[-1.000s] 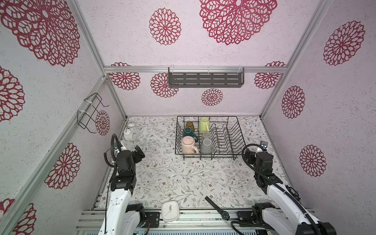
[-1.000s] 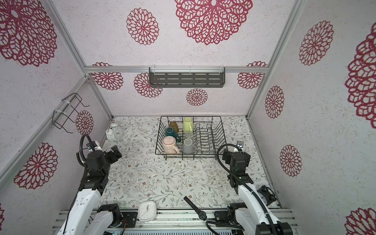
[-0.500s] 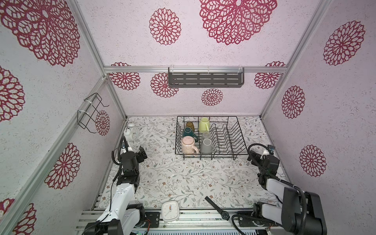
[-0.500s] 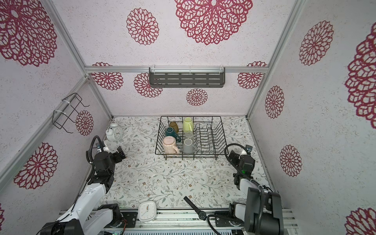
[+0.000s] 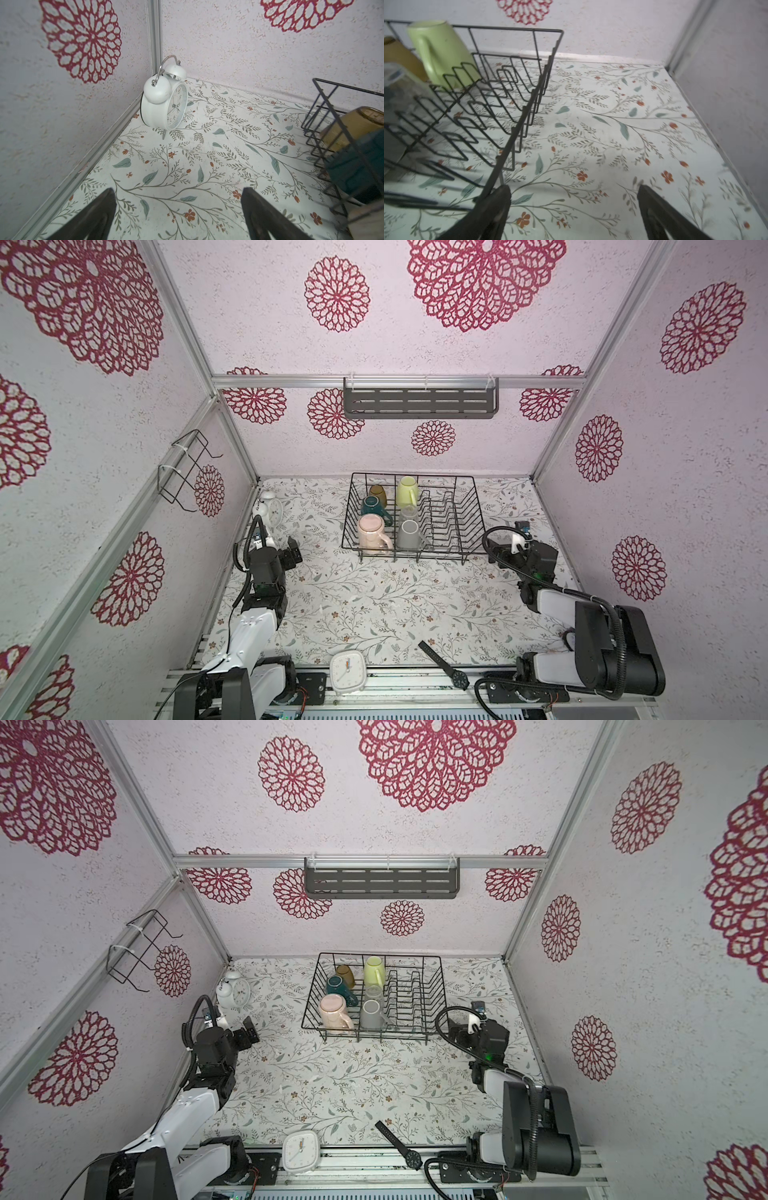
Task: Load cups into a dish rack
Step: Move the dish rack to the top-center of the table, then reset both arms
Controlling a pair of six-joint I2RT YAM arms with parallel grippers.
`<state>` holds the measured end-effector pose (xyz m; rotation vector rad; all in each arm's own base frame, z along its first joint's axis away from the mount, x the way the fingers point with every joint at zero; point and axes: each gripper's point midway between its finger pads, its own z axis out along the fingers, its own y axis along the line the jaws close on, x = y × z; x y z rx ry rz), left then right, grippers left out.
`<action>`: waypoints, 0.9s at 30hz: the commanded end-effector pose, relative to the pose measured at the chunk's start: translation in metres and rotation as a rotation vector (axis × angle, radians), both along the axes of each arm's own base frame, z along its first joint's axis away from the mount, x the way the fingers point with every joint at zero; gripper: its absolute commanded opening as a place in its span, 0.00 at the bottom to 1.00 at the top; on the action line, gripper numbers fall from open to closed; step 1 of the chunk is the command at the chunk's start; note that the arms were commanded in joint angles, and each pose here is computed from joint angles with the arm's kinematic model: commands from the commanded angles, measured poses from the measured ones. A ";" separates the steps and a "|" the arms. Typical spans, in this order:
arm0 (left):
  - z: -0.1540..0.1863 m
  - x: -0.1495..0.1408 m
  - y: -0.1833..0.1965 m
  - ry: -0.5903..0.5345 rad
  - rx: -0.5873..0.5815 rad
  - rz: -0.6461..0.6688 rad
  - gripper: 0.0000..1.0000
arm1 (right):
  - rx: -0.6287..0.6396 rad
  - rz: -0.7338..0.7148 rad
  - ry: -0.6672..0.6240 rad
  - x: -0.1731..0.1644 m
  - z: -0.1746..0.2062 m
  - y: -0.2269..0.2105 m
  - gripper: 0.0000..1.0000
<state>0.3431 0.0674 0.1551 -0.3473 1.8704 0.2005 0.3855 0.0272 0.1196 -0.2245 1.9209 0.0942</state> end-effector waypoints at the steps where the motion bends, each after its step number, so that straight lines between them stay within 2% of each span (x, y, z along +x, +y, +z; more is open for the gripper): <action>1: 0.000 0.003 -0.004 -0.015 0.036 -0.036 0.97 | -0.065 0.231 -0.036 -0.002 0.007 0.049 0.99; 4: -0.001 0.004 -0.005 -0.030 0.052 -0.046 0.97 | -0.038 0.137 -0.069 -0.004 0.007 0.033 0.99; 7: -0.004 0.007 -0.008 -0.044 0.054 -0.065 0.97 | 0.008 -0.065 -0.082 -0.005 0.003 0.000 0.99; 11: -0.007 0.014 -0.008 -0.067 0.068 -0.074 0.97 | 0.010 -0.231 -0.135 -0.009 0.011 -0.032 0.99; 17: -0.004 0.028 -0.009 -0.096 0.089 -0.093 0.97 | 0.075 -0.302 -0.199 -0.014 0.008 -0.048 0.99; 22: -0.005 0.037 -0.010 -0.124 0.087 -0.120 0.97 | 0.083 -0.352 -0.183 -0.011 -0.005 -0.058 0.99; 27: -0.029 0.045 -0.009 -0.125 0.093 -0.119 0.97 | 0.071 -0.361 -0.181 -0.011 -0.005 -0.057 0.99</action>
